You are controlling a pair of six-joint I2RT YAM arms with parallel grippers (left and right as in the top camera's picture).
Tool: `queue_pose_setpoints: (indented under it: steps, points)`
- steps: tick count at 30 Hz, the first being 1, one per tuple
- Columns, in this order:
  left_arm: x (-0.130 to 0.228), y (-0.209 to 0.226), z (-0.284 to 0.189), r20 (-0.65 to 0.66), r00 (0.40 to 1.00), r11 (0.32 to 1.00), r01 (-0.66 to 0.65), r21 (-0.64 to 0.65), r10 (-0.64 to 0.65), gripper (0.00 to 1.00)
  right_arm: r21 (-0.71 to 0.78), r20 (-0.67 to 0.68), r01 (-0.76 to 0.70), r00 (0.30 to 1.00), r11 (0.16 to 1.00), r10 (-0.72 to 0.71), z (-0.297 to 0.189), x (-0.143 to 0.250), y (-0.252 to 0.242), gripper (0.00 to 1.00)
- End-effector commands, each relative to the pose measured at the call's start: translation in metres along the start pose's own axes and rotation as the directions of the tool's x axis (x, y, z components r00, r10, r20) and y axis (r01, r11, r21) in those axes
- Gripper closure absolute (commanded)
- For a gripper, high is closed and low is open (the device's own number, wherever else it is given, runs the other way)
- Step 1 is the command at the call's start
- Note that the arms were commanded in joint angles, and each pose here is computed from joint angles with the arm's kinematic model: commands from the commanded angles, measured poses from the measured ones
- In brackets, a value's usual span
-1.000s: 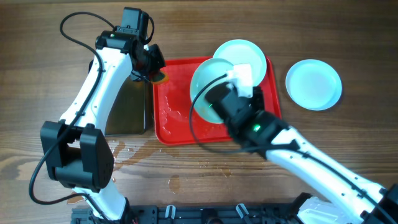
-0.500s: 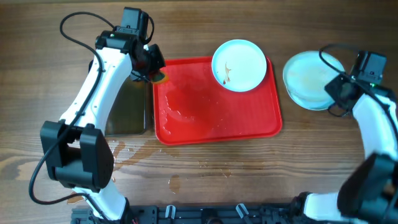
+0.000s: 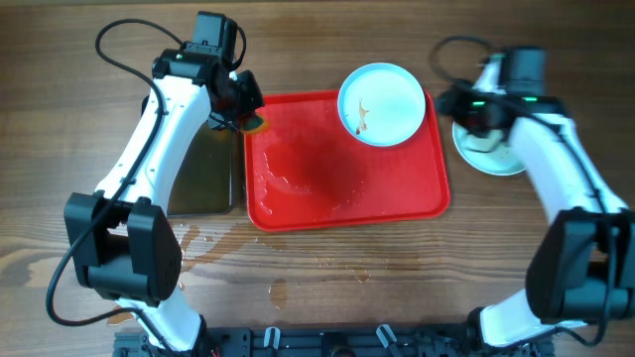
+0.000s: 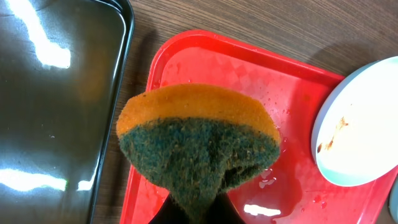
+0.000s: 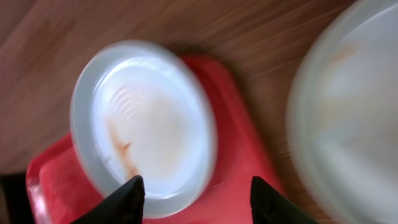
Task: Clean dirty plates on tray and stack at the side
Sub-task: 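Grasp the last plate with the right gripper and pull it to tray center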
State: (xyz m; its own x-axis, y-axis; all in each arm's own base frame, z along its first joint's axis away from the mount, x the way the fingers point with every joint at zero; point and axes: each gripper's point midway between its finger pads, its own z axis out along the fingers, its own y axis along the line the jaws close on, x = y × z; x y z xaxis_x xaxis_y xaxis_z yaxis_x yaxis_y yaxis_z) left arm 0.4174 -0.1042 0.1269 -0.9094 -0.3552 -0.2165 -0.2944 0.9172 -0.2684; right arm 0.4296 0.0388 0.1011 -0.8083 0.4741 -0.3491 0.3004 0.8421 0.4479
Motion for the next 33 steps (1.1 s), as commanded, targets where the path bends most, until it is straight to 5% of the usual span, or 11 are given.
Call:
queue_pose_setpoints:
  steps: [1, 6, 13, 16, 21, 25, 29, 33]
  points:
    - [-0.002, 0.002, 0.000, 0.004, 1.000, 1.000, -0.013, -0.009, 0.013, 0.96, 0.084, -0.004, -0.046, 0.999, 0.995, 0.047, 0.021, 0.027, 0.025, 0.55]
    - [0.004, 0.006, -0.001, -0.019, 1.000, 1.000, -0.010, -0.024, 0.010, 0.96, 0.224, -0.098, -0.080, 0.990, 0.971, 0.104, 0.060, 0.065, 0.003, 0.79]
    - [0.006, 0.007, -0.001, -0.026, 1.000, 1.000, -0.009, -0.027, 0.009, 0.96, 0.224, -0.291, -0.096, 0.943, 0.970, 0.161, 0.077, 0.110, -0.004, 0.80]
    - [0.006, 0.007, -0.001, -0.026, 1.000, 1.000, -0.010, -0.027, 0.009, 0.96, 0.157, -0.458, -0.061, 0.880, 0.986, 0.128, 0.081, 0.148, 0.006, 0.77]
    - [0.006, 0.007, -0.001, -0.026, 1.000, 1.000, -0.010, -0.027, 0.009, 0.96, 0.119, -0.643, 0.084, 0.766, 0.989, 0.012, 0.049, 0.208, 0.023, 0.87]
    - [0.005, 0.007, -0.001, -0.025, 1.000, 1.000, -0.009, -0.027, 0.009, 0.96, 0.032, -0.520, 0.171, 0.844, 0.985, -0.129, 0.006, 0.183, 0.059, 0.86]
    - [0.005, 0.007, -0.001, -0.025, 1.000, 1.000, -0.010, -0.027, 0.009, 0.96, 0.263, -0.111, 0.048, 0.994, 0.964, -0.020, -0.042, 0.091, 0.030, 0.70]
    - [0.005, 0.007, -0.001, -0.025, 1.000, 1.000, -0.010, -0.027, 0.009, 0.96, 0.385, -0.095, 0.007, 0.995, 0.923, 0.032, -0.024, 0.077, -0.011, 0.56]
